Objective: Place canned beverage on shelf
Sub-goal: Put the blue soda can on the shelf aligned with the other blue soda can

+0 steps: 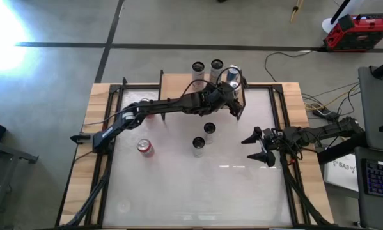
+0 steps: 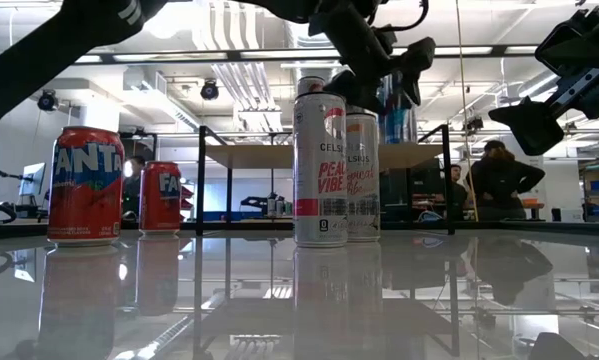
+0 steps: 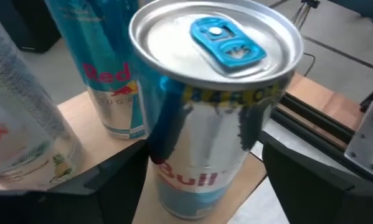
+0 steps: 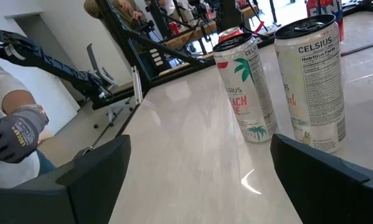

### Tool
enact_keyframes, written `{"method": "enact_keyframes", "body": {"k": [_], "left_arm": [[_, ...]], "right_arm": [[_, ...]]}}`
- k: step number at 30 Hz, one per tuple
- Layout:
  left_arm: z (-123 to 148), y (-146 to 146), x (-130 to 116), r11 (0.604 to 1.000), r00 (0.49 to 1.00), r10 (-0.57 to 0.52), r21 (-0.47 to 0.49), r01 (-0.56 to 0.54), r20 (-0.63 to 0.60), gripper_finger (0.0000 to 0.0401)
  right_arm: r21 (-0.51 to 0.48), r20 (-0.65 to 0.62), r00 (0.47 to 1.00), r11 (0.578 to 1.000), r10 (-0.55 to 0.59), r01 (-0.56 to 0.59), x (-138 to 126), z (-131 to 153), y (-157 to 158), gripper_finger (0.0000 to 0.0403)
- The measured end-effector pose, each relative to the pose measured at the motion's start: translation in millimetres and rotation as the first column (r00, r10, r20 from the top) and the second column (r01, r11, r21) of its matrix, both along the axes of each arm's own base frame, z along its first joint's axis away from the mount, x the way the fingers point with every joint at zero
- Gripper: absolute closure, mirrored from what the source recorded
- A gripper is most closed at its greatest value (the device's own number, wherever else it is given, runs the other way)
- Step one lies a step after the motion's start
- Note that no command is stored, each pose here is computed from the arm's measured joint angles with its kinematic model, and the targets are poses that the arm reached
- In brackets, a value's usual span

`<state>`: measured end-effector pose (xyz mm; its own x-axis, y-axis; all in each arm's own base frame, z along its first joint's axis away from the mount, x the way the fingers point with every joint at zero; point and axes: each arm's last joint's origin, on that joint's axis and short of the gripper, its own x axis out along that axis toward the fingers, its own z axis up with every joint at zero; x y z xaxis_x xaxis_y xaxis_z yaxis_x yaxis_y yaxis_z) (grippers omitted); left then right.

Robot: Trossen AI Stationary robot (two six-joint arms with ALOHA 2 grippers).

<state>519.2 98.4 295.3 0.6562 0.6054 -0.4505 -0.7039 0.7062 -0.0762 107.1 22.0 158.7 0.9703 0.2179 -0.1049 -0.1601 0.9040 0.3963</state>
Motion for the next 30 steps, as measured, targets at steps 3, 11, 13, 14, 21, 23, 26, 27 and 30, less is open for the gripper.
{"method": "enact_keyframes", "body": {"k": [3,11,13,14,21,23,26,27,30], "left_arm": [[-0.3,2.0,0.3,1.000,1.000,-0.001,-0.002,0.001,0.005,0.0129],[-0.6,3.8,0.6,1.000,1.000,-0.001,-0.004,0.001,0.010,0.0175],[-0.8,3.8,0.5,1.000,1.000,0.005,-0.009,-0.005,0.014,0.0171],[-0.9,3.8,0.4,1.000,1.000,0.010,-0.014,-0.010,0.017,0.0166],[-1.4,4.2,0.0,0.999,0.999,0.043,-0.021,-0.043,0.028,0.0104],[-1.3,4.2,0.0,0.999,0.999,0.042,-0.019,-0.042,0.027,0.0085],[-1.3,4.1,0.1,0.999,0.999,0.033,-0.010,-0.032,0.018,0.0061],[-1.3,4.0,0.2,1.000,1.000,0.024,-0.010,-0.024,0.016,0.0054],[-0.9,5.3,0.8,1.000,1.000,-0.017,-0.009,0.017,0.010,0.0040]], "right_arm": [[0.000,0.000,1.000,1.000,0.000,0.000,0.0,0.0,0.0,0.0033],[0.000,0.000,1.000,1.000,0.000,0.000,0.0,0.0,0.0,0.0033],[0.000,0.000,1.000,1.000,0.000,0.000,0.0,0.0,0.0,0.0033],[0.000,0.000,1.000,1.000,0.000,0.000,0.0,0.1,0.0,0.0033],[0.000,0.000,1.000,1.000,0.000,0.000,0.0,0.1,0.0,0.0033],[0.000,0.000,1.000,1.000,0.000,0.000,0.0,0.0,0.0,0.0033],[0.000,0.000,1.000,1.000,0.001,-0.001,0.0,-0.1,0.0,0.0033],[0.000,0.000,1.000,1.000,0.000,0.000,0.0,-0.1,0.0,0.0033],[0.000,0.000,1.000,1.000,0.000,0.000,0.0,0.1,0.0,0.0033]]}}
